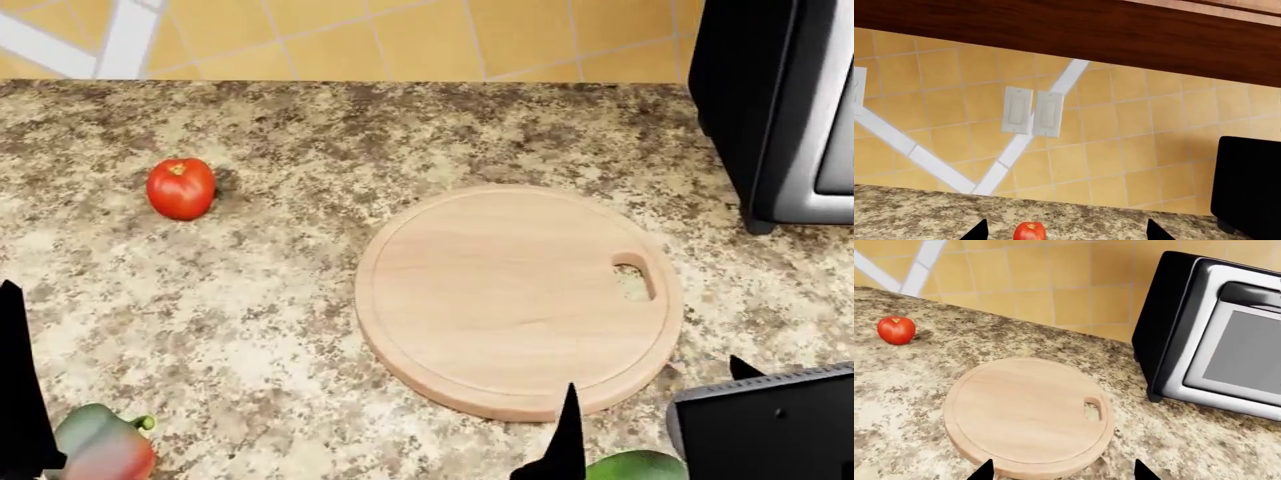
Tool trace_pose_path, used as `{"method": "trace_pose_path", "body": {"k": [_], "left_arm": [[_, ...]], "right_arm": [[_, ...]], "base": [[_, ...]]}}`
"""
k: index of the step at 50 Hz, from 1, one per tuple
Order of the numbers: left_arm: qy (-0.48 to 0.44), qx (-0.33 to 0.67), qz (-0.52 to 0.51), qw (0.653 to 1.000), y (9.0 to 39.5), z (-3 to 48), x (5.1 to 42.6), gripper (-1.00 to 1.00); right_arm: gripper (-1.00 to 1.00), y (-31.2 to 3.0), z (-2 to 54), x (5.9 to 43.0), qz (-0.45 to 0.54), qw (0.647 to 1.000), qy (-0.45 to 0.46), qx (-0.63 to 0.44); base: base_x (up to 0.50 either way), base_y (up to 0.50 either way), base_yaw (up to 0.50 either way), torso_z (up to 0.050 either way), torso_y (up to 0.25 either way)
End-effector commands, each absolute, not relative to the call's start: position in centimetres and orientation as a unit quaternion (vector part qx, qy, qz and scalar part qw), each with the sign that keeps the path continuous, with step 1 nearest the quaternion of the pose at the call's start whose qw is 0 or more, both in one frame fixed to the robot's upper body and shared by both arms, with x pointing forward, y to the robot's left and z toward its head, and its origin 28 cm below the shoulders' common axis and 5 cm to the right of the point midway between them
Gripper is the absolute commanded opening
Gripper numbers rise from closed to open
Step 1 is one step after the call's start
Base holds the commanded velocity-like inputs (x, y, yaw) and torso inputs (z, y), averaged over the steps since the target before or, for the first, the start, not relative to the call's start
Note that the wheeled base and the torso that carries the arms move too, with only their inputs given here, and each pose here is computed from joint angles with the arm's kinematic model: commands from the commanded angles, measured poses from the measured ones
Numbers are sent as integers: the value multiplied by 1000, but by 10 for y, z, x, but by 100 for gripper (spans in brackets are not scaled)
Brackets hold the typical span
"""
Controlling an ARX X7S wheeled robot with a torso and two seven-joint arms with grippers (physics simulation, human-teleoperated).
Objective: Place the avocado, onion, tomato and bell pepper on the cutting board.
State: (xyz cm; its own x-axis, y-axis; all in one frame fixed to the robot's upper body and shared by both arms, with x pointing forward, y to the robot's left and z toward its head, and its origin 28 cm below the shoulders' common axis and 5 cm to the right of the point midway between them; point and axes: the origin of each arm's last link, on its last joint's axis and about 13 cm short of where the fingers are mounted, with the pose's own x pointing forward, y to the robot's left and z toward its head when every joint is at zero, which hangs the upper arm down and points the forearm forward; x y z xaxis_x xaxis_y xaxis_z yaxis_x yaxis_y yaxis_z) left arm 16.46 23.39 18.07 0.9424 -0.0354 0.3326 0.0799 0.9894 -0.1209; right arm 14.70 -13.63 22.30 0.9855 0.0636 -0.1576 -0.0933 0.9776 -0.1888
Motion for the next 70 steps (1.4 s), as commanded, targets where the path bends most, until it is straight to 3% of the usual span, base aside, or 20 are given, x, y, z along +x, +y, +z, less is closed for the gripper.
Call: {"method": "trace_pose_path", "body": {"k": [1, 10, 37, 70], "left_arm": [[-166, -68, -31, 983, 233, 180, 159, 100], [-164, -71, -37, 983, 232, 180, 157, 100], [-172, -73, -30, 982, 230, 181, 155, 100], [-165, -74, -39, 983, 230, 183, 145, 100]], "right_arm": [[100, -145, 224, 121, 30, 982, 151, -113], [100, -144, 212, 116, 22, 978, 178, -111], [100, -143, 178, 160, 34, 972, 199, -120], [100, -143, 136, 176, 27, 964, 252, -86]], "base": [[0, 0, 0, 0, 0], [0, 0, 0, 0, 0], [0, 0, 0, 0, 0], [0, 0, 0, 0, 0]]}}
